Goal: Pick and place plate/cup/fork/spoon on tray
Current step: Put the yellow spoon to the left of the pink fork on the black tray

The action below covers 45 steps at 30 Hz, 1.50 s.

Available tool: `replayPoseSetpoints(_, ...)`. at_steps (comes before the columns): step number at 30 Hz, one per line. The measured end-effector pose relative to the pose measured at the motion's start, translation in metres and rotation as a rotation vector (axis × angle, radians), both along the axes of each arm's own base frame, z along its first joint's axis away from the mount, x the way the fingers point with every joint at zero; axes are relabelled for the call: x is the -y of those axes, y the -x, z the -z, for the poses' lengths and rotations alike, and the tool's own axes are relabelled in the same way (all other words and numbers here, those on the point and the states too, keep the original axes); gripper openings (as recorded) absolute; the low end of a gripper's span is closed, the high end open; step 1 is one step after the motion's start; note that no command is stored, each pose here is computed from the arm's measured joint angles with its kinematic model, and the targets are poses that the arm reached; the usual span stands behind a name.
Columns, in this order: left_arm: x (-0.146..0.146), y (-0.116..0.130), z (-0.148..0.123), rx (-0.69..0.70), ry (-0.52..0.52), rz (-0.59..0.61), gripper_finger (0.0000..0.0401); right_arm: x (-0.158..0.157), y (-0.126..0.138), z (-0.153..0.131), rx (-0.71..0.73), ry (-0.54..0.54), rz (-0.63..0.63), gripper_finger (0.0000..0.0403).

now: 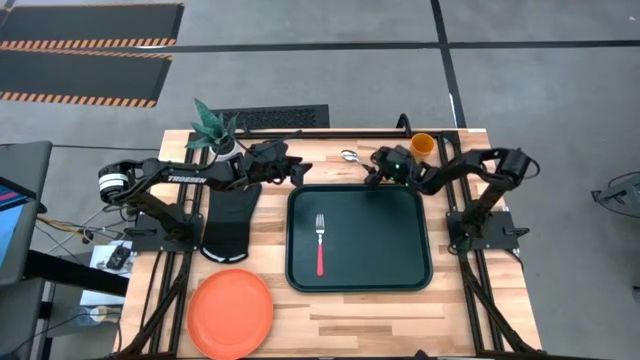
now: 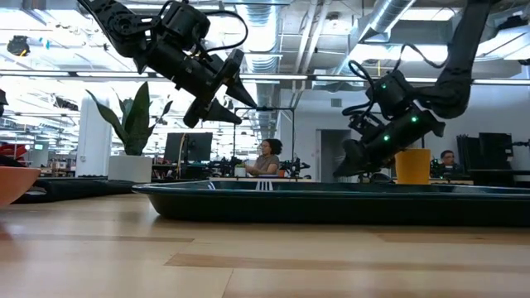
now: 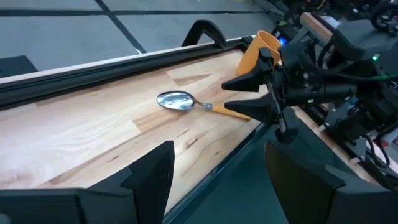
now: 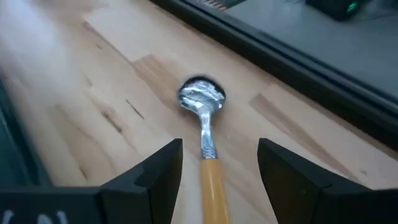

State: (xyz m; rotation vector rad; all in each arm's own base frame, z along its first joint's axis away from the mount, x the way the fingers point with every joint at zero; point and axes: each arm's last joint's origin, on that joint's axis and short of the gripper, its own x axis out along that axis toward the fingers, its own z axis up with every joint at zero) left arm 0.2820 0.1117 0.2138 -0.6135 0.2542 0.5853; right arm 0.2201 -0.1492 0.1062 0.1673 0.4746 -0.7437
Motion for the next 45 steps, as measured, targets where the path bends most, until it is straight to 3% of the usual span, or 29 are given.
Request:
replayPoseSetpoints(3, 0.000, 0.000, 0.000, -0.004, -0.006, 0.003, 0.0236, -0.012, 0.001, 0.006, -0.047, 0.016, -0.006, 0.0230)
replayPoseSetpoints(7, 0.000, 0.000, 0.000, -0.006, -0.010, 0.005, 0.0236, -0.025, -0.009, 0.000, 0.010, 0.068, -0.040, 0.0230)
replayPoseSetpoints(15, 0.000, 0.000, 0.000, -0.012, -0.023, 0.006, 0.0236, -0.043, -0.013, 0.002, -0.055, 0.150, 0.066, 0.0230)
replayPoseSetpoints(19, 0.000, 0.000, 0.000, -0.023, -0.043, 0.016, 0.0236, -0.041, -0.014, 0.011, -0.082, 0.164, 0.056, 0.0230)
replayPoseSetpoints(27, -0.001, 0.000, 0.000, -0.038, -0.071, 0.009, 0.0236, -0.037, -0.020, 0.029, 0.035, 0.178, 0.086, 0.0230)
replayPoseSetpoints(39, -0.001, 0.000, 0.000, -0.048, -0.089, 0.014, 0.0236, -0.029, -0.023, 0.015, 0.086, 0.253, 0.094, 0.0230)
replayPoseSetpoints(45, -0.001, 0.000, 0.000, -0.048, -0.090, 0.012, 0.0236, -0.025, -0.029, 0.023, 0.027, 0.205, 0.103, 0.0227)
